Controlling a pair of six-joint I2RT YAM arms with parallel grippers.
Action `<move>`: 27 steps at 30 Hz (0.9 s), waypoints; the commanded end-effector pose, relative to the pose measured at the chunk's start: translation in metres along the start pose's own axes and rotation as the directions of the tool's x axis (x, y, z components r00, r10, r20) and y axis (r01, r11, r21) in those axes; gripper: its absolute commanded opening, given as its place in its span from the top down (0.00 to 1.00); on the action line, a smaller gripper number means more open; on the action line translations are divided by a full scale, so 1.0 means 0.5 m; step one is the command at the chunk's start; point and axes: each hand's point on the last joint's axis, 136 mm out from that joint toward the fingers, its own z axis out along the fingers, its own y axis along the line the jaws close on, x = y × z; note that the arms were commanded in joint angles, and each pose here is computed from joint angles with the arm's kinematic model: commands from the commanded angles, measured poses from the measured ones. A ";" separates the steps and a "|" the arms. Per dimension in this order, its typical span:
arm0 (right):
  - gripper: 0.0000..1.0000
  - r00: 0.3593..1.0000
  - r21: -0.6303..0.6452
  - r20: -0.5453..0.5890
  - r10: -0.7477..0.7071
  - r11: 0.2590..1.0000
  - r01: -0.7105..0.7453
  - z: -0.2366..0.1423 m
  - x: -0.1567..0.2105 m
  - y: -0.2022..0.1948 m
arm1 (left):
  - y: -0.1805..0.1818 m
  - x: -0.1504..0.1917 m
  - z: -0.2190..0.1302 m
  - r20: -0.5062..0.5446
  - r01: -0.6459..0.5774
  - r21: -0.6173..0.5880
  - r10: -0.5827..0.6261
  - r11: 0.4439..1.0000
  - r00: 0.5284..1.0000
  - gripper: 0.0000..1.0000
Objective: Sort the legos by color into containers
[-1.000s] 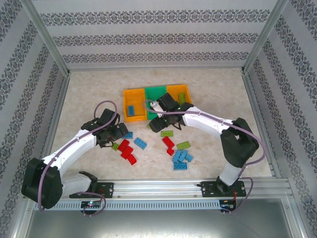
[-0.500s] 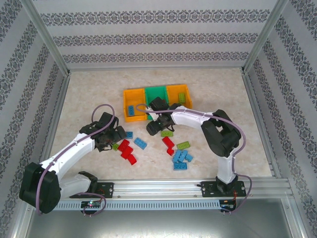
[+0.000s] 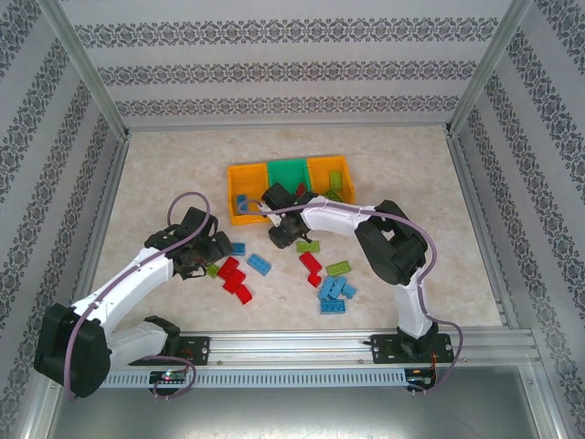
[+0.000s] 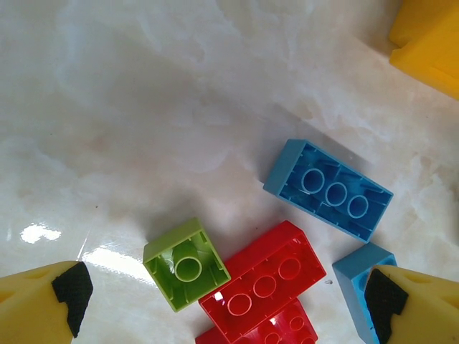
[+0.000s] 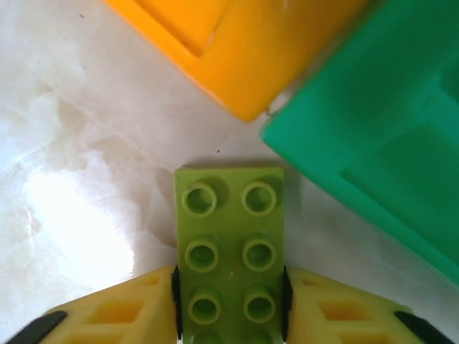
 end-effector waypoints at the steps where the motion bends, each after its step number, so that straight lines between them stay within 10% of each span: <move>1: 0.67 0.991 0.030 -0.128 -0.029 0.999 0.033 0.030 0.067 -0.003 | 0.029 0.001 -0.004 0.009 0.021 -0.048 -0.021 0.999 1.000 0.01; 14: 0.72 0.994 -0.092 0.069 0.084 0.993 -0.077 -0.121 -0.014 0.000 | 0.034 0.001 -0.005 0.010 0.022 -0.061 -0.021 0.998 1.000 0.01; 27: 0.72 0.924 -0.060 0.186 0.333 0.943 -0.328 -0.229 0.028 -0.219 | 0.028 -0.004 -0.004 0.015 0.021 -0.056 -0.020 0.998 1.000 0.01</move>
